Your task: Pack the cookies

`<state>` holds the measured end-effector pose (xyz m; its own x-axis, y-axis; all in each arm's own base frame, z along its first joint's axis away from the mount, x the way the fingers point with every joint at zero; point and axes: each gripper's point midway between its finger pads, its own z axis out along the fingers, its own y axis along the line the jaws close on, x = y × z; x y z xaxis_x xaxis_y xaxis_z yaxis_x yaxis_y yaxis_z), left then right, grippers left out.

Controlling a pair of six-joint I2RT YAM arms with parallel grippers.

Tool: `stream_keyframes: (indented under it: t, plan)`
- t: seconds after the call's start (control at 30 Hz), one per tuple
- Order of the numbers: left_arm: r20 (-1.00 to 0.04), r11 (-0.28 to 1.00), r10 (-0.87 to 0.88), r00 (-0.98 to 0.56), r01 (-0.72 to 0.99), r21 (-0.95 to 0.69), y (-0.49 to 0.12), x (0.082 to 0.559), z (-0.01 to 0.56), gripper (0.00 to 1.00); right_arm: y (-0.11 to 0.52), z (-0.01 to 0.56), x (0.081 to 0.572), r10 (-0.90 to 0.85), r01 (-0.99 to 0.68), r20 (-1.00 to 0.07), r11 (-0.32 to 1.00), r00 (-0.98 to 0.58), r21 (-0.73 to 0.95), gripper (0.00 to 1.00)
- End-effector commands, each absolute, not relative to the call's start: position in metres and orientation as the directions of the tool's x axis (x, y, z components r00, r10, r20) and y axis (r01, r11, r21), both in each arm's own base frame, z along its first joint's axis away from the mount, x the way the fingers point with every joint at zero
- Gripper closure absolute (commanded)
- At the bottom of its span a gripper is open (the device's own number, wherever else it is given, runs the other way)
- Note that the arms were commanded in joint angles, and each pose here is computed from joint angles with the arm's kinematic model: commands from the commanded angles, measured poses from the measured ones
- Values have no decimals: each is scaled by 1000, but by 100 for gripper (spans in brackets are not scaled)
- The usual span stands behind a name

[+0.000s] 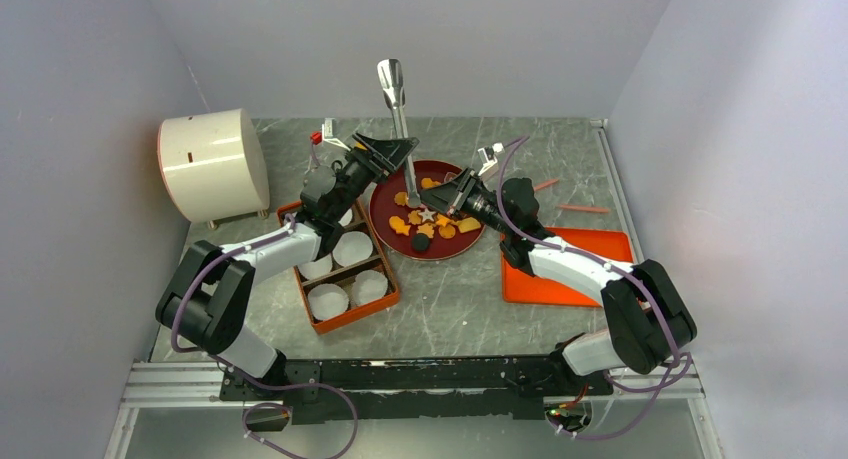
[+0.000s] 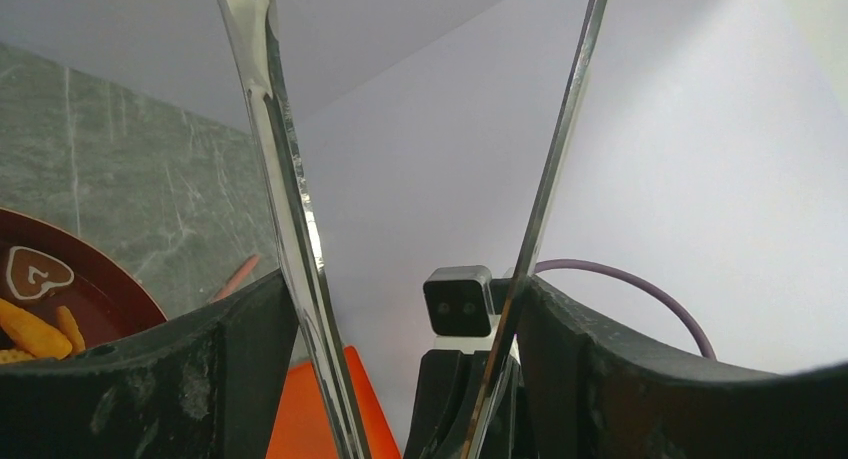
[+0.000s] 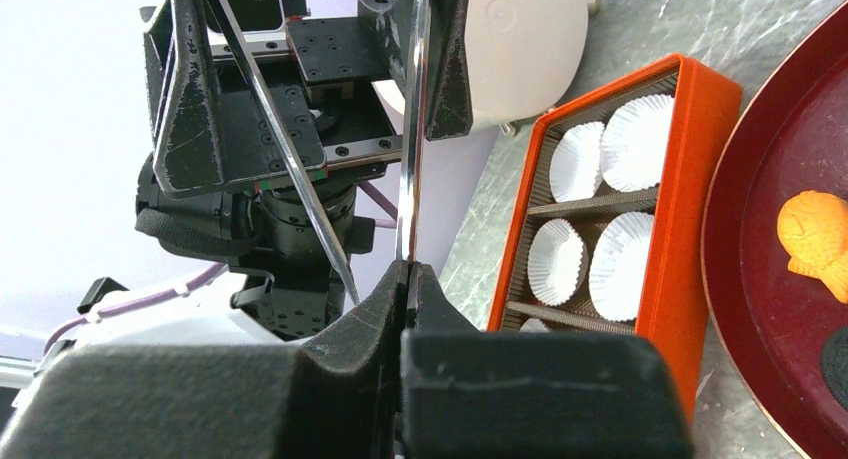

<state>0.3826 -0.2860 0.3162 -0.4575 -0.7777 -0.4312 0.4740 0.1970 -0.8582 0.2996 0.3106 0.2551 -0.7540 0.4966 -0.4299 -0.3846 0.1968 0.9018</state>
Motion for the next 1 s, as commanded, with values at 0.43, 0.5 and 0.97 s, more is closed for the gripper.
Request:
stream_keyframes:
  t: [0.43,0.5,0.97]
  plan:
    - [-430,155,-802,-416,551,-820,-284,373,343,32,310,270,289,488,-438,-472,192,-734,878,100]
    - [-435,164,-802,-410,549,-820,-282,372,341,35,309,269,289,489,-441,-482,206,-727,874,99]
    - [-522,276,-758,-391,534,-800,-277,373,331,57,295,261,288,474,-457,-562,328,-678,827,61]
